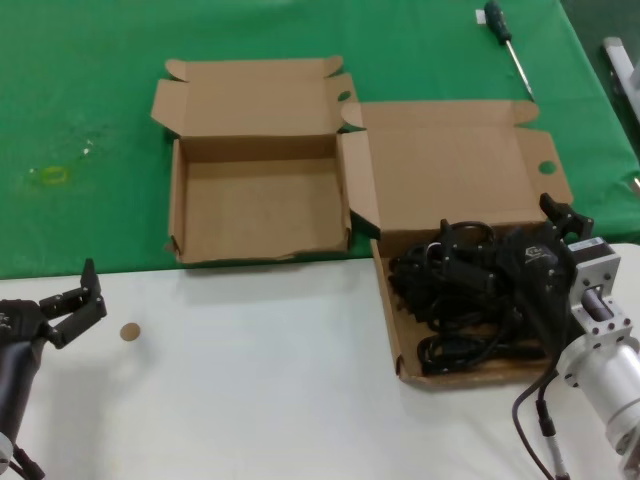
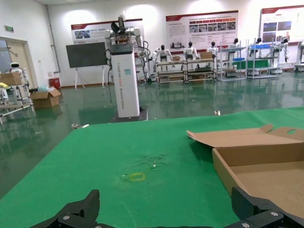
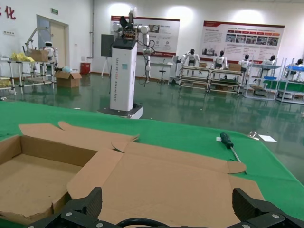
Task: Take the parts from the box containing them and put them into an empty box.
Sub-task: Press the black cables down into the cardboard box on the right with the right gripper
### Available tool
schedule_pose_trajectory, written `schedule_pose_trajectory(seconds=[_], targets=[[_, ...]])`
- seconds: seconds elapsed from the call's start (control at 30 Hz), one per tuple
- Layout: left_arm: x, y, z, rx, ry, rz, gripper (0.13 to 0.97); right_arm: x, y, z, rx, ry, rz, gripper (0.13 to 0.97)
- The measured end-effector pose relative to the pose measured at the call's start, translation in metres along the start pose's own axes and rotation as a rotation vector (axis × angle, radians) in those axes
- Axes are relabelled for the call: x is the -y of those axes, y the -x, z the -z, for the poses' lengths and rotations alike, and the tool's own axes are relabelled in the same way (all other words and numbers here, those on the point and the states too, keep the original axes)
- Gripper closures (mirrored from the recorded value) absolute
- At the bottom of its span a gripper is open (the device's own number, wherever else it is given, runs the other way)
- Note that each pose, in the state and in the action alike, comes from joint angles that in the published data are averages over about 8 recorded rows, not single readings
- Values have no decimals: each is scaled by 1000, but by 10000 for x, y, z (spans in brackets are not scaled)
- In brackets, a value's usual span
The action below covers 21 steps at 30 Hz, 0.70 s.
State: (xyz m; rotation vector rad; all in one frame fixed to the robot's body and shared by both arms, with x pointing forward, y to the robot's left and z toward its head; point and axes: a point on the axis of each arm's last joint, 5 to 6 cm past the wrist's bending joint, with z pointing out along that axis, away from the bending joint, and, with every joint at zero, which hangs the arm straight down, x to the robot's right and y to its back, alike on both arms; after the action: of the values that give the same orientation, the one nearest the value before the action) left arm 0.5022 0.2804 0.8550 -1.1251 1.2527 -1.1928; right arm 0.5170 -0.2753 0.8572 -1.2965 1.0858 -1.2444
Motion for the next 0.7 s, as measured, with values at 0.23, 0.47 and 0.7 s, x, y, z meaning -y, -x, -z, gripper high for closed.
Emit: schedule_pose_trajectory(seconds=[0.23,0.47,0.7], targets=[[0,0,0,0,0,0,132,0,0,0,0,0,0,130],[0,0,0,0,0,0,132,0,0,0,0,0,0,130],[0,0,0,0,0,0,132,0,0,0,0,0,0,130]])
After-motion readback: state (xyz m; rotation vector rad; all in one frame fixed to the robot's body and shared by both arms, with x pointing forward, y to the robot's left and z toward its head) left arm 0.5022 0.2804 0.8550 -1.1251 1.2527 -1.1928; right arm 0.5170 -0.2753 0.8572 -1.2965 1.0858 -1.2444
